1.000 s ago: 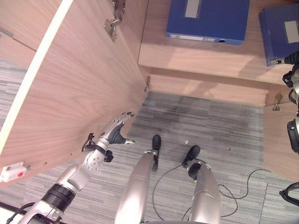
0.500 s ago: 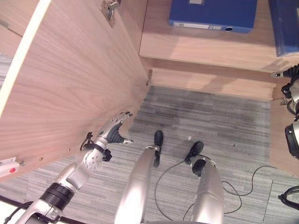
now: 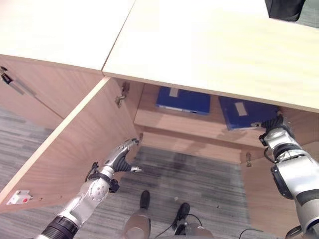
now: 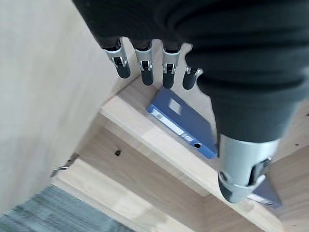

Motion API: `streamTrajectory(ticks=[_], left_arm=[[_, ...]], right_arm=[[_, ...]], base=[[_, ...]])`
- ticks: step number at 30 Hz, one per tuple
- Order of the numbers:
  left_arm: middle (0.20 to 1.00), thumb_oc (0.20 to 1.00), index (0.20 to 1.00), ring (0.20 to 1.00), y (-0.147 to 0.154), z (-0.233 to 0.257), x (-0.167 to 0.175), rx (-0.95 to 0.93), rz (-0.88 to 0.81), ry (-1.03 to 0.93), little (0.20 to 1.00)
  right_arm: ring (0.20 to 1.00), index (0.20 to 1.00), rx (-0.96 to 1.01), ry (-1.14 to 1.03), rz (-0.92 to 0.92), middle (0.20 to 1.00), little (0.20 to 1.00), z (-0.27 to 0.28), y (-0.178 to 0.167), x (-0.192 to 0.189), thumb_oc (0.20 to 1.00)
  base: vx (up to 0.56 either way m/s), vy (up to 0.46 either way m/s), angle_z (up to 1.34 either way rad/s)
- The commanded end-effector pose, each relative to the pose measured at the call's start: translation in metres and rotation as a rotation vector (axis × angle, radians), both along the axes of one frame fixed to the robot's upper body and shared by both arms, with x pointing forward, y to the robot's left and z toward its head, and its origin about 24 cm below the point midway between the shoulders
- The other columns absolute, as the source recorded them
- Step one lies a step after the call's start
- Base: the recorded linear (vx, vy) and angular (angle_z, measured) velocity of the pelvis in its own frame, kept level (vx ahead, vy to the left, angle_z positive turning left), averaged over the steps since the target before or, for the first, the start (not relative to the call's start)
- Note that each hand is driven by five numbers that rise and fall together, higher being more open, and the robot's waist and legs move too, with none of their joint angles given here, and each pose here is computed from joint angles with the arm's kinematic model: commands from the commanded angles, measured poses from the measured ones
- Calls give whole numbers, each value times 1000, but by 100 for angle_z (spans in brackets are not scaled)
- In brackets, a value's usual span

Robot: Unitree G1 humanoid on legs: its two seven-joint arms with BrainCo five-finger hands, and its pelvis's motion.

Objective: Put the empty folder in the office cabinet

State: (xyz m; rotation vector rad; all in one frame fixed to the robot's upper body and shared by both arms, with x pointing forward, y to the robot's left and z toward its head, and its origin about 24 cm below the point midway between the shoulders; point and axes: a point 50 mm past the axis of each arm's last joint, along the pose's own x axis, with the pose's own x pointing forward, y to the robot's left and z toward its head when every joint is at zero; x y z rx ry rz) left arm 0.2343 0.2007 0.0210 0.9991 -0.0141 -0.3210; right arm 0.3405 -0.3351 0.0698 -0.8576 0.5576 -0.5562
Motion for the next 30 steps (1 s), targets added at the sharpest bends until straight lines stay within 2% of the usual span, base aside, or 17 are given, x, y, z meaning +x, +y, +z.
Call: streamTrajectory(ticks=[1, 5, 11, 13, 18, 23, 30], left_arm=[[1000, 1000, 1000, 1000, -7, 6, -2, -32, -38, -23, 1000], [1000, 1000, 1000, 1000, 6, -7, -12, -11, 20, 35, 1000], [1000, 1000, 1000, 1000, -2, -13, -11, -19, 15, 57, 1000], [1000, 1000, 1000, 1000, -1, -17, -12, -16, 38, 64, 1000], [1000, 1000, 1000, 1000, 5, -21, -23, -11, 38, 103, 1000], [1000, 1000, 1000, 1000, 12, -13, -17, 28, 34, 74, 1000], [1000, 1000, 1000, 1000, 14, -5, -15, 13, 47, 45, 1000]], right_arm=[[1000, 1000, -18, -82, 26, 1000, 1000, 20, 0, 10, 1000], [1000, 1000, 28, -31, 74, 1000, 1000, -5, 19, 8, 1000], [1000, 1000, 20, -32, 77, 1000, 1000, 0, 19, 11, 1000], [1000, 1000, 9, -30, 120, 1000, 1000, 2, 29, 17, 1000], [1000, 1000, 33, 89, 196, 1000, 1000, -35, 52, 7, 1000], [1000, 1000, 59, 92, 160, 1000, 1000, -38, 45, 3, 1000], [1000, 1000, 15, 57, 161, 1000, 1000, -16, 37, 12, 1000]], base=[[100, -91, -8], [88, -66, -24], [99, 37, 1], [179, 206, 3], [243, 299, -126], [180, 307, -35], [32, 49, -9]])
